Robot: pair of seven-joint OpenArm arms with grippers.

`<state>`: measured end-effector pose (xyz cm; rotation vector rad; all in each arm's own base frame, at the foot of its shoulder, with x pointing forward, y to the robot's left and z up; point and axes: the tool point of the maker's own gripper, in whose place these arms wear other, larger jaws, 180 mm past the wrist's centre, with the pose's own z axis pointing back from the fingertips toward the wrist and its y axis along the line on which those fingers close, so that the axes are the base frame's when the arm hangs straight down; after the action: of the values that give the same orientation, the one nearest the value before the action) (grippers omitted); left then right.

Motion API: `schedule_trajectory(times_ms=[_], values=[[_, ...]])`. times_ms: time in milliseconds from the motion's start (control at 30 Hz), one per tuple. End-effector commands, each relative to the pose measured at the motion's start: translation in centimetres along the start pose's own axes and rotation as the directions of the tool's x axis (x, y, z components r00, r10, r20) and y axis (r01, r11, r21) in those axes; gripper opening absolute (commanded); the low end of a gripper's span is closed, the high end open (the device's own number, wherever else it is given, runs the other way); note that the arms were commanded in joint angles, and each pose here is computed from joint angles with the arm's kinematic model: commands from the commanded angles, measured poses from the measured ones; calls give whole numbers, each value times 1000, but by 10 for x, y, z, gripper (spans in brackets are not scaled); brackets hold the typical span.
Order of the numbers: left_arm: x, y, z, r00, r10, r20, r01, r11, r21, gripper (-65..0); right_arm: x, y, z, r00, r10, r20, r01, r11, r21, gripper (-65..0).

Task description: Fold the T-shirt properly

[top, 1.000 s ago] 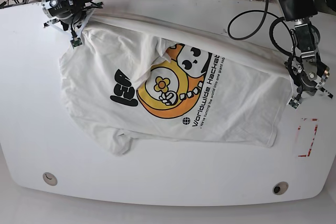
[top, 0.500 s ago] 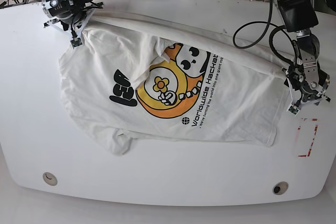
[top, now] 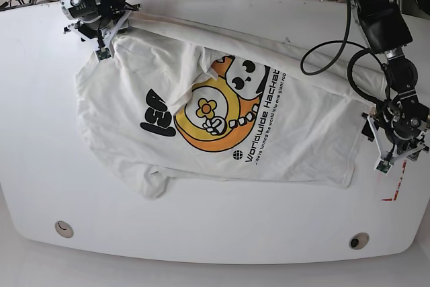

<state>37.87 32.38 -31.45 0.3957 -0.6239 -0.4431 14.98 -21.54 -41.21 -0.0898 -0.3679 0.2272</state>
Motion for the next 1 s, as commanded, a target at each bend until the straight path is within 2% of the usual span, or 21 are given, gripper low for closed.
schedule_trajectory(times_ms=[0, 33, 67, 133, 200, 300, 433, 733, 967], values=[[16, 21, 18, 997, 8, 71, -12, 998, 62, -203, 18, -6, 6, 998, 2, 64, 0, 1000, -23, -173], [15, 21, 19, 997, 11, 74, -16, 998, 63, -203, 19, -7, 6, 998, 2, 68, 0, 1000, -24, -149], [10, 19, 24, 996, 22, 87, -27, 998, 61, -203, 23, -7, 7, 997, 1, 83, 1, 1000, -25, -92], [7, 20, 31, 993, 44, 112, -51, 997, 61, -203, 30, -5, 8, 993, -3, 114, 5, 1000, -16, -43], [4, 22, 39, 988, 67, 141, -77, 995, 62, -203, 38, -3, 11, 988, -10, 157, 10, 1000, 0, -29], [-11, 18, 48, 983, 97, 156, -106, 993, 50, -203, 48, -4, 15, 974, -46, 223, 40, 999, 31, -38], [-39, 12, 58, 980, 136, 146, -143, 989, 35, -203, 54, -19, 21, 955, -116, 272, 112, 993, 31, -52], [-92, 13, 67, 971, 225, 84, -228, 973, 36, -203, 38, -40, 25, 950, -173, 260, 183, 983, -14, -106], [-107, 18, 66, 968, 247, 56, -249, 968, 40, -203, 14, -35, 24, 958, -203, 201, 210, 978, -12, -143]])
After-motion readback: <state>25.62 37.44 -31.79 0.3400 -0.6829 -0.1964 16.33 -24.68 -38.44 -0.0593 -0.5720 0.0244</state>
